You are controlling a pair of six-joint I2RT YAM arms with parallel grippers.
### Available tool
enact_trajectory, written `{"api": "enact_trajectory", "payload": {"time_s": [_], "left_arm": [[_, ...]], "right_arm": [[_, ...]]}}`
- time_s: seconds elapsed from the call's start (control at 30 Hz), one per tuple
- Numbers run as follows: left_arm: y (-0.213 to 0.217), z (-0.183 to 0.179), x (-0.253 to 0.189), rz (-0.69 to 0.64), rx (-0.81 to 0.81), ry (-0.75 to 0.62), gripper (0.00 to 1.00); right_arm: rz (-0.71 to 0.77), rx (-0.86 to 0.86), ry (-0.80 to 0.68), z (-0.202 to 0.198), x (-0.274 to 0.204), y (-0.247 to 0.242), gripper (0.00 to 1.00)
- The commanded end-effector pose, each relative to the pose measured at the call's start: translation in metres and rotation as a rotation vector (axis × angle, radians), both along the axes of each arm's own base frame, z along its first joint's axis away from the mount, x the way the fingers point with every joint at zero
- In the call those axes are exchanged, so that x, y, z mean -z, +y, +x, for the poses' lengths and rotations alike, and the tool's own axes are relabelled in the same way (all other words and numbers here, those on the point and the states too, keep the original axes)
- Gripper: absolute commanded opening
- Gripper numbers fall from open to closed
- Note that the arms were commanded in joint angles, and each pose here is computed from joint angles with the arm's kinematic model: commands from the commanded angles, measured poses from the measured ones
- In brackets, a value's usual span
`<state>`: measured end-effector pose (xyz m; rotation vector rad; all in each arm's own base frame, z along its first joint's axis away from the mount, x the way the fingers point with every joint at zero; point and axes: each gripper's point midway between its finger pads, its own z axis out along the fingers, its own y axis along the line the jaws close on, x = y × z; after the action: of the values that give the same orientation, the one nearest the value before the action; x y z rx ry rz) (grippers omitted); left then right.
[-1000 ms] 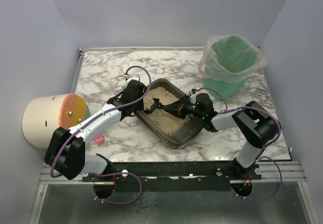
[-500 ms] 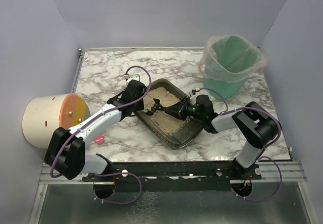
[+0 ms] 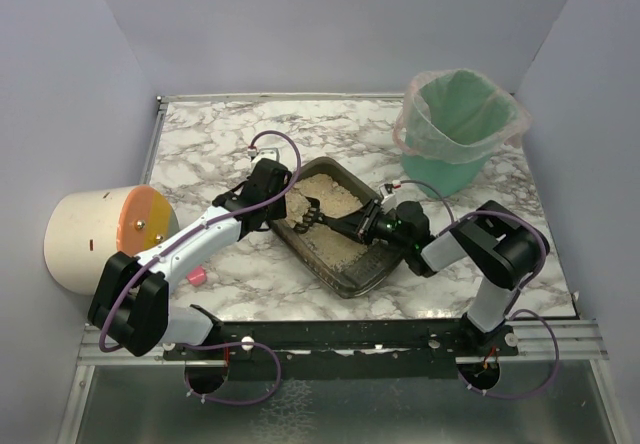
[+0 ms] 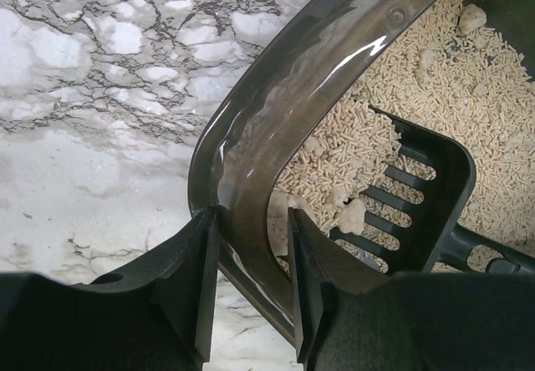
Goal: Clean the litter box
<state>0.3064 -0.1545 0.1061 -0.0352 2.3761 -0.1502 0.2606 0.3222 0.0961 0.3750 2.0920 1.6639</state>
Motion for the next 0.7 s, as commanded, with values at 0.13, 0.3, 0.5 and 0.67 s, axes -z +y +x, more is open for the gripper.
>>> {"api": "enact_trajectory", "payload": {"time_s": [0.13,0.3,0.5,0.67], "left_arm": [[-0.022,-0.024,0.012,-0.053,0.101,0.089,0.28],[-0.02,-0.022,0.009,-0.05,0.093,0.077,0.34],[-0.019,-0.022,0.005,-0.053,0.086,0.061,0.44],[-0.018,-0.021,0.001,-0.055,0.082,0.048,0.47]], "right_arm": [[0.079,-0.037,0.036,-0.019,0.001,0.0,0.01],[0.059,-0.016,0.048,-0.02,0.005,-0.004,0.01],[0.023,0.001,0.076,-0.023,0.017,-0.011,0.01],[0.011,0.01,0.085,-0.024,0.02,-0.017,0.01]]}}
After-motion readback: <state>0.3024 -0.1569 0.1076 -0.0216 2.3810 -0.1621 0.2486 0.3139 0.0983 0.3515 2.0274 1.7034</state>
